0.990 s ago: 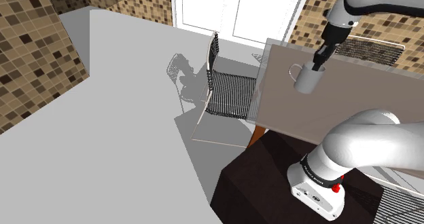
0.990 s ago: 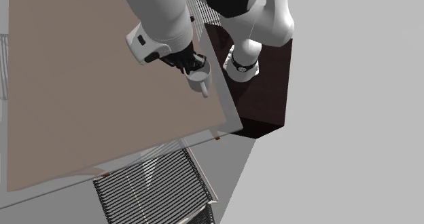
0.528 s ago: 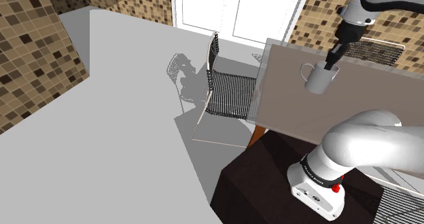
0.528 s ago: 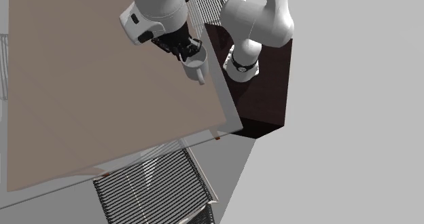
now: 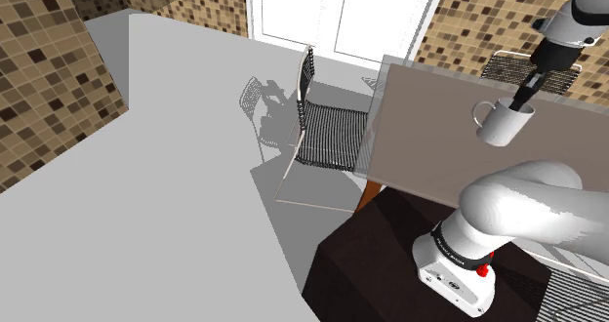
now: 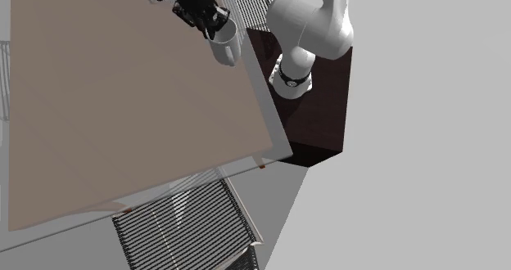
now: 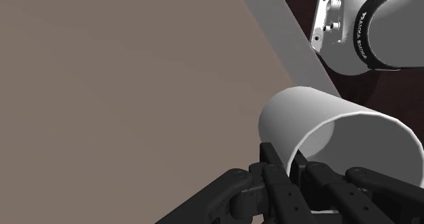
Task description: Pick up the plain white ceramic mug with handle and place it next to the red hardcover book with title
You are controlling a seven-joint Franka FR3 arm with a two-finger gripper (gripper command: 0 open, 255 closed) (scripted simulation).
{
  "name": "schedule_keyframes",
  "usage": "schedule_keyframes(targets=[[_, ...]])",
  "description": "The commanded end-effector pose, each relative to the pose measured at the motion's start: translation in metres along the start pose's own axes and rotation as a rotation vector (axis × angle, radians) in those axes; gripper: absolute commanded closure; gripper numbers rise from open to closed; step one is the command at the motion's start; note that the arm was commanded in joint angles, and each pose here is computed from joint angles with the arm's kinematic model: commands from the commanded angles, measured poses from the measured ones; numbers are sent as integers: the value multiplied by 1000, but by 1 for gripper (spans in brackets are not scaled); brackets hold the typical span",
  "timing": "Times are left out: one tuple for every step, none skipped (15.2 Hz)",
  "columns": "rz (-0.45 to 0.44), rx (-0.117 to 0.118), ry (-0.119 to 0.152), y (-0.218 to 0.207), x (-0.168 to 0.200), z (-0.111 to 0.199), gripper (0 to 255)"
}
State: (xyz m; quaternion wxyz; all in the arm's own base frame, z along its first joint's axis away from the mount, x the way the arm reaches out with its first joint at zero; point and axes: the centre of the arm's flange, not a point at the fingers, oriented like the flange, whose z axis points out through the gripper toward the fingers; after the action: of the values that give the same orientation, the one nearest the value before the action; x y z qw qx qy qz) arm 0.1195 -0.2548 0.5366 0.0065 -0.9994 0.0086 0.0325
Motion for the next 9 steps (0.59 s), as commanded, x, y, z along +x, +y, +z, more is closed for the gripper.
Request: schedule_keyframes(targets=[[-1, 0, -1, 16, -23, 1, 255], [-1, 0, -1, 23, -34, 1, 255], [-1, 0, -1, 29, -45, 2, 255], [-1, 0, -1, 36, -57, 2, 255], [-1, 0, -1, 43, -68, 3, 255], [-1, 0, -1, 50, -79, 4, 255], [-1, 0, -1, 57, -91, 4, 255], [-1, 0, -1, 63, -102, 5, 255], [-1, 0, -1, 70, -113, 5, 255]])
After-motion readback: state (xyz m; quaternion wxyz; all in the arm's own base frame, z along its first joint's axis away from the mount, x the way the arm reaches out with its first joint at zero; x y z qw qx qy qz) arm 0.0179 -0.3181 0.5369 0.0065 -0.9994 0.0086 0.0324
